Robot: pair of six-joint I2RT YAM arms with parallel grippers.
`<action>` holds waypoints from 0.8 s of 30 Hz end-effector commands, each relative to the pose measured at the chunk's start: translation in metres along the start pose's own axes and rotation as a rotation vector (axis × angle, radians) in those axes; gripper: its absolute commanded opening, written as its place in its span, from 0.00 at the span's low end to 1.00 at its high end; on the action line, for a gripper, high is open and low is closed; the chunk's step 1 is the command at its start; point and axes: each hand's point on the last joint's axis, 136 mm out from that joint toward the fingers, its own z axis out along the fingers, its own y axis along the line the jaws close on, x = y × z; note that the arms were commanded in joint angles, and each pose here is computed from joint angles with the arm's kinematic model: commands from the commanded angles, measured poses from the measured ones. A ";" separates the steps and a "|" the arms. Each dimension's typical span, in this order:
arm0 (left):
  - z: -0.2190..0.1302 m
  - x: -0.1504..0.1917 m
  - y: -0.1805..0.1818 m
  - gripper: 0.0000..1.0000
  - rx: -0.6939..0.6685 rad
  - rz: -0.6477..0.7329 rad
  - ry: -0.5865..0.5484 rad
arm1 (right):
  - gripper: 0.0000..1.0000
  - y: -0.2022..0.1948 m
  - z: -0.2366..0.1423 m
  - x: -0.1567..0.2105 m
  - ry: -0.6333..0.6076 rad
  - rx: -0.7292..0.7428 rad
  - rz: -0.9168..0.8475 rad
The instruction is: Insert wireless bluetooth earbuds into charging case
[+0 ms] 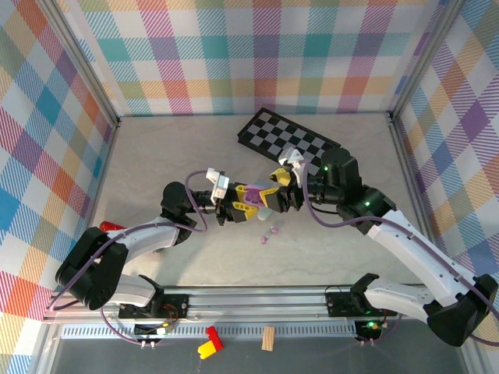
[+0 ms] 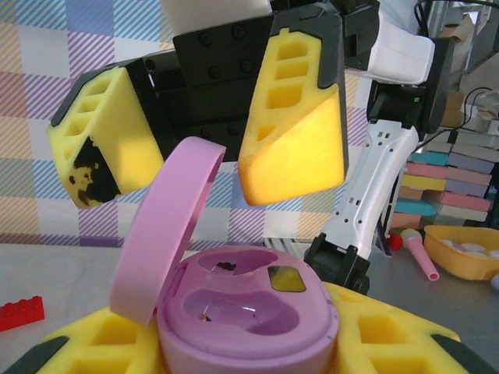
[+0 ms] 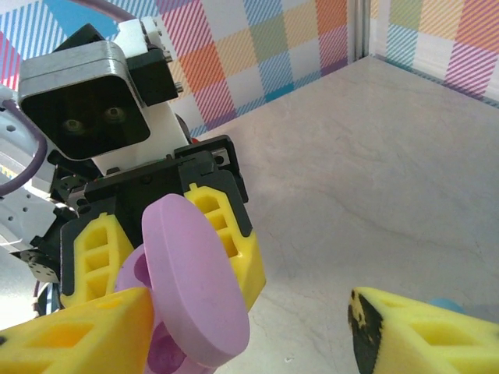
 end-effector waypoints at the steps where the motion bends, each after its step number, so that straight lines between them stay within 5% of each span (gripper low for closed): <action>1: 0.002 -0.018 -0.011 0.31 0.057 0.063 -0.023 | 0.61 0.001 0.007 -0.005 -0.025 -0.038 -0.048; 5: 0.003 -0.019 -0.012 0.31 0.068 0.060 -0.020 | 0.50 0.000 0.013 -0.006 -0.019 -0.061 -0.047; 11: 0.003 -0.018 -0.011 0.31 0.064 0.064 -0.022 | 0.09 -0.002 0.014 -0.007 -0.043 -0.049 -0.074; 13: 0.003 -0.017 -0.009 0.32 0.058 0.061 -0.022 | 0.02 0.000 0.011 -0.008 -0.065 -0.050 -0.097; 18: 0.004 -0.020 -0.005 0.47 0.038 0.060 -0.032 | 0.00 0.007 0.007 -0.008 -0.092 -0.044 -0.200; 24: 0.006 -0.019 -0.001 0.52 0.040 0.040 -0.028 | 0.00 0.002 0.012 -0.004 -0.072 0.012 -0.240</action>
